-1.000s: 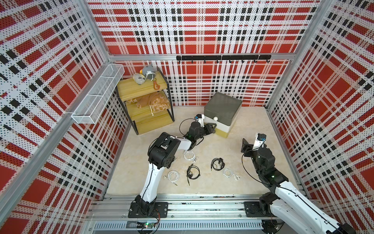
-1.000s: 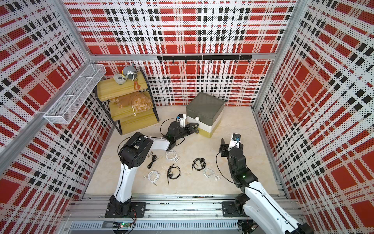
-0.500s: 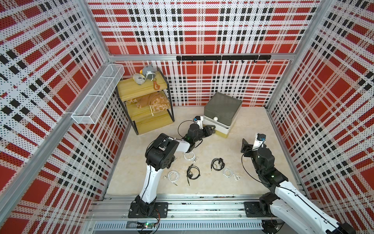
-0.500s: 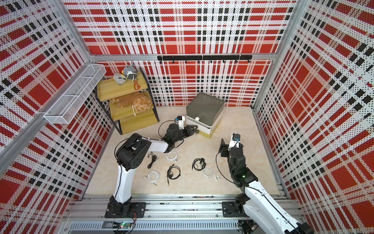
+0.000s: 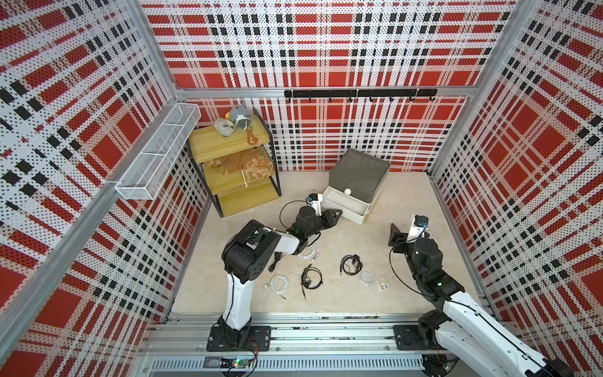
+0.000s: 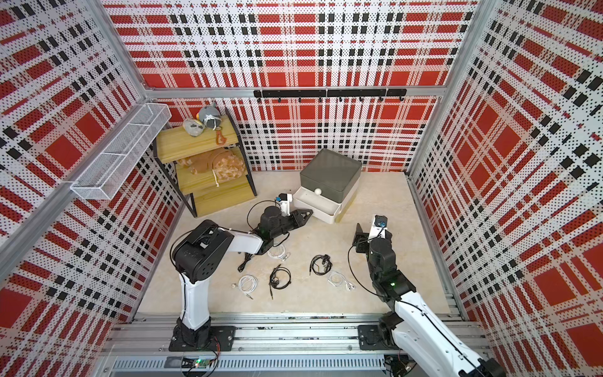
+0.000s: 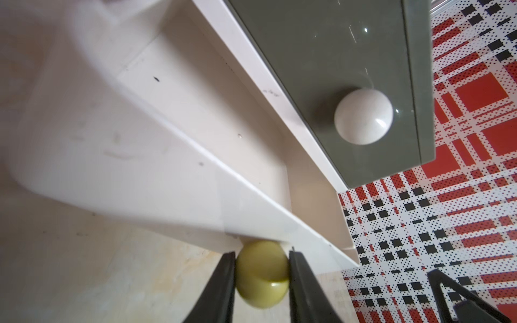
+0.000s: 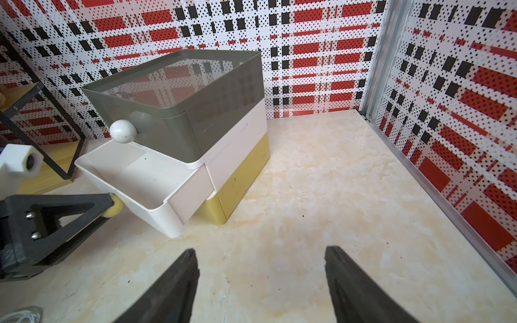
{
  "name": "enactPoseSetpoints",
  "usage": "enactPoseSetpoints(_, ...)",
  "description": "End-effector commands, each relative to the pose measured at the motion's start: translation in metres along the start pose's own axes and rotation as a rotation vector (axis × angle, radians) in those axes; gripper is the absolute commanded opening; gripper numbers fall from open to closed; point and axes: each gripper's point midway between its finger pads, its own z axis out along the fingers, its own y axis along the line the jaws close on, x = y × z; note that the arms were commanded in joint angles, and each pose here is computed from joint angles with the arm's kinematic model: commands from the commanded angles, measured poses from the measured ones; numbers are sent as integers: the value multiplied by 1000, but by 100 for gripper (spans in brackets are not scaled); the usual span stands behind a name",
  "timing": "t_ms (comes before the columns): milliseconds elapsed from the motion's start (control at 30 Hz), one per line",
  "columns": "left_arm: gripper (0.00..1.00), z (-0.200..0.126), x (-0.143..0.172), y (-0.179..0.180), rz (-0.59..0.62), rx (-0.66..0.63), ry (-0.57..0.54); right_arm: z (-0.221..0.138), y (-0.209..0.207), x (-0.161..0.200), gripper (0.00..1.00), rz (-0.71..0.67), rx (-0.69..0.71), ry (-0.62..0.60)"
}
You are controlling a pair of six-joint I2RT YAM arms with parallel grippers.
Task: Place the wired earphones into the drawer by color
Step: Open the drawer in the storage box.
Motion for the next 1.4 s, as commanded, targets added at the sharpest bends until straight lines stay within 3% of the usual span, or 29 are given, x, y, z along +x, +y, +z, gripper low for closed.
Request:
enactPoseSetpoints(0,22,-12,-11,-20,38,40,-46,1,-2,4,78,0,3,2)
enactPoseSetpoints(400,21,-45,4,-13,37,7,-31,3,-2,7,77,-5,5,13)
enactPoseSetpoints(867,22,-60,14,-3,28,-28,-26,3,-2,6,78,-6,7,11)
enactPoseSetpoints(1167,69,-66,11,-2,24,-38,-43,3,-2,7,78,-7,7,14)
enactPoseSetpoints(1367,84,-82,4,3,23,-79,-60,5,-2,19,78,-3,7,68)
